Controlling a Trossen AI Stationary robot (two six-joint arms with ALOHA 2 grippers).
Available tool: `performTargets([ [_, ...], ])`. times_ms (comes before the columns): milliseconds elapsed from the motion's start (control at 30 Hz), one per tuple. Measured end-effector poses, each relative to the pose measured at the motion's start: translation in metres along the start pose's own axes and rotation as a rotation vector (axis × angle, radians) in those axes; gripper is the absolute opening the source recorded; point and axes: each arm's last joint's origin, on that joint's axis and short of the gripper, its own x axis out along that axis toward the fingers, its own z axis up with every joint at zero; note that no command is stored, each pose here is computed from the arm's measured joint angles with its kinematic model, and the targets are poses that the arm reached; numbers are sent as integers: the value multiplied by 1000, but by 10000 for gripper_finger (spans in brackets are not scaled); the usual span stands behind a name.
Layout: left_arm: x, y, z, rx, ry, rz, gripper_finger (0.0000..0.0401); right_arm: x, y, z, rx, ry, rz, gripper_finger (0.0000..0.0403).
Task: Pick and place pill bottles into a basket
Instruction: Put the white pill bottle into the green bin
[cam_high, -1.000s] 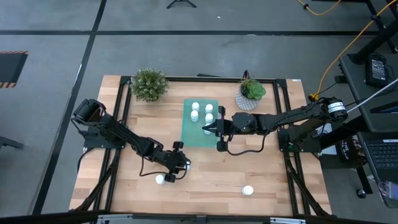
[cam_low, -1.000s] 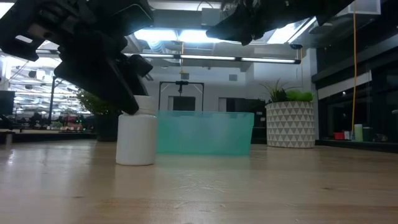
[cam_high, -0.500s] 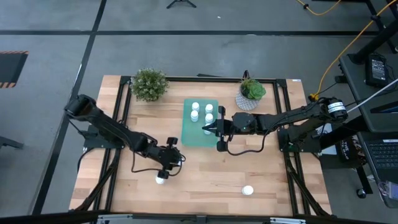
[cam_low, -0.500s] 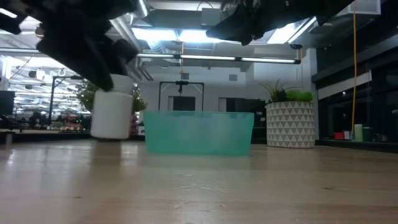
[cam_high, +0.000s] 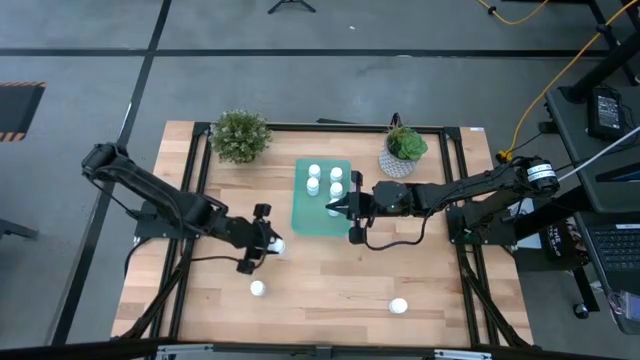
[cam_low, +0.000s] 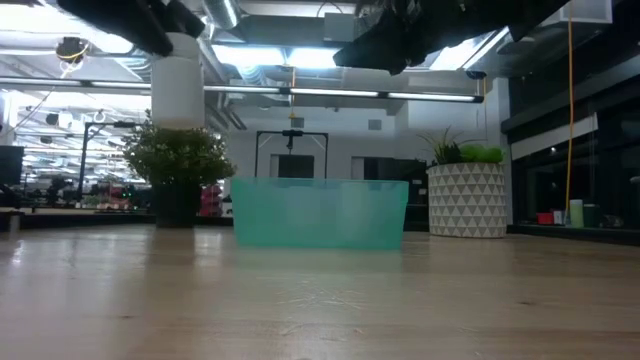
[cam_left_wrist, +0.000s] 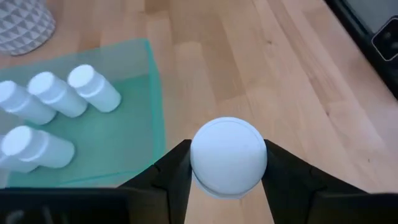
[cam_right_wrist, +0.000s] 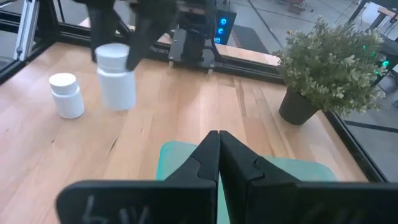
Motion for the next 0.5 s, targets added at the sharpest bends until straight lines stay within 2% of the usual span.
performTargets([
  [233,-3,20,2,-8,-14,57,156,0,-2,0,2,-1,-4,11],
  [367,1,39,4,-15,-22,116,156,1,-6,-1,6,2,-16,11],
  [500,4,60,10,-21,-77,127,156,1,-9,-2,9,6,-27,11],
])
